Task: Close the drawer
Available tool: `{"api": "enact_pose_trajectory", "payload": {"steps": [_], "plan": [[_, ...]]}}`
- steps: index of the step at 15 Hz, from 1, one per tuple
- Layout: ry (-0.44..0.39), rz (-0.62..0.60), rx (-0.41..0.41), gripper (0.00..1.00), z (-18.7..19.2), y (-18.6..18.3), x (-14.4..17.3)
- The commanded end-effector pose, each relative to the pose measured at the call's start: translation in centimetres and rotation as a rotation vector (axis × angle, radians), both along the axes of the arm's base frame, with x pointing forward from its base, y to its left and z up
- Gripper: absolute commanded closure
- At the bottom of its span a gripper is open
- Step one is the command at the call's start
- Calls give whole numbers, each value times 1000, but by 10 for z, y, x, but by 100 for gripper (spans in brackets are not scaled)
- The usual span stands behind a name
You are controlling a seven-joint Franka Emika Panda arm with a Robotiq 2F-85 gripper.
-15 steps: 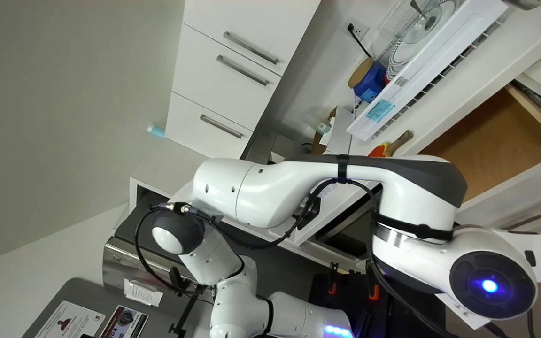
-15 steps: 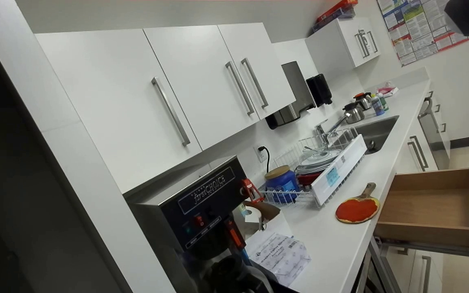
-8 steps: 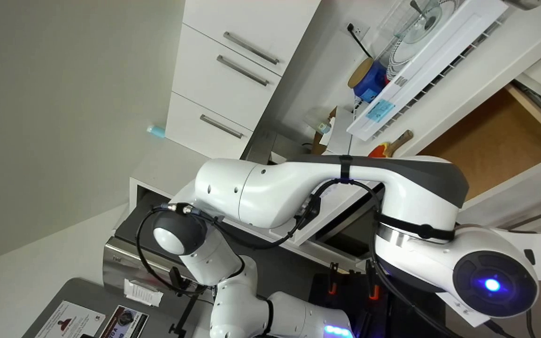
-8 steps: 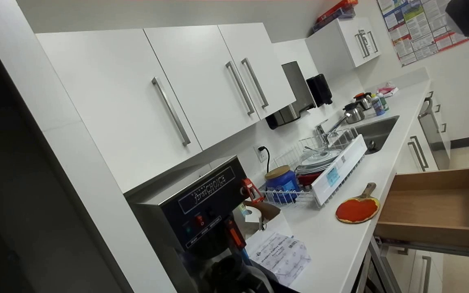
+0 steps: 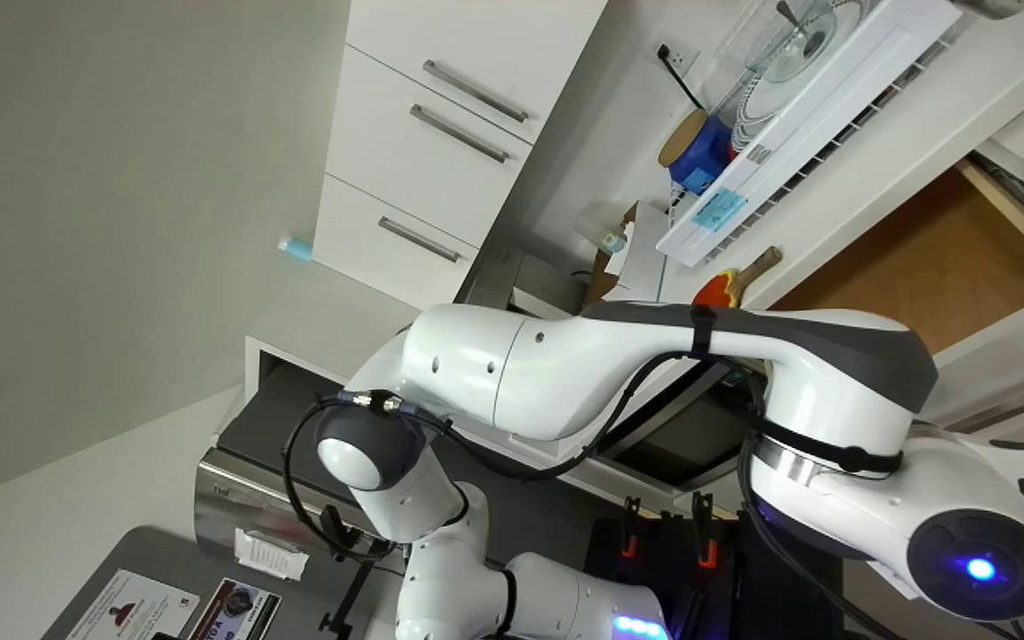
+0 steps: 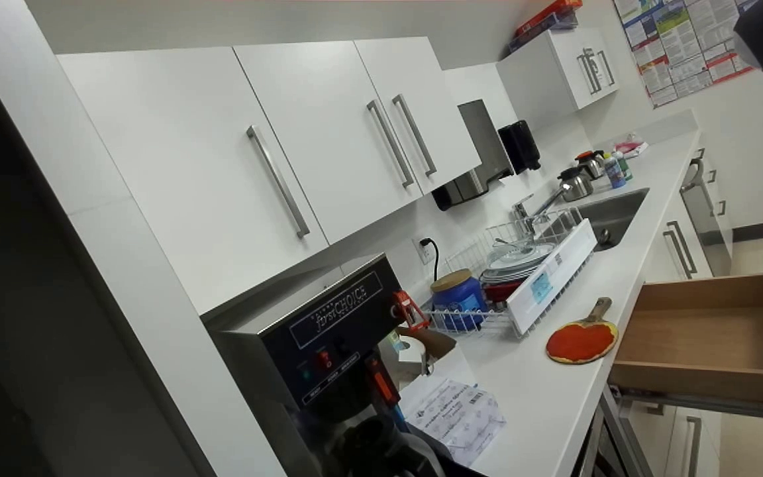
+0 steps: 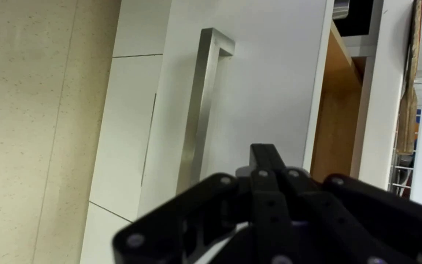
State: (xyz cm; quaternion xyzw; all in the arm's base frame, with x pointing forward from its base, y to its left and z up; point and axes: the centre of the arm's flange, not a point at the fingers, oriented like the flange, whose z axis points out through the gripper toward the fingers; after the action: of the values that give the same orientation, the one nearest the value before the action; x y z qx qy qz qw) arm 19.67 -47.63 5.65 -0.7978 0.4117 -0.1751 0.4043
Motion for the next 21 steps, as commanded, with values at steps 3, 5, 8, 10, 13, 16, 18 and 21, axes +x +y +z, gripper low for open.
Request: {"api": "enact_pose_trajectory", "payload": {"steps": [3,5,8,10,13,16,18,21], "plan": [[-153,-102,53,100,-16,11,25],[-188,-124,65,100,-21,17,35],[-217,-154,79,100,-29,23,55],[-220,-169,85,100,-37,26,74],[-225,-183,84,100,-50,28,105],[-250,-184,87,100,-56,33,141],[-263,-187,88,100,-60,35,165],[-274,-189,85,100,-66,38,201]]}}
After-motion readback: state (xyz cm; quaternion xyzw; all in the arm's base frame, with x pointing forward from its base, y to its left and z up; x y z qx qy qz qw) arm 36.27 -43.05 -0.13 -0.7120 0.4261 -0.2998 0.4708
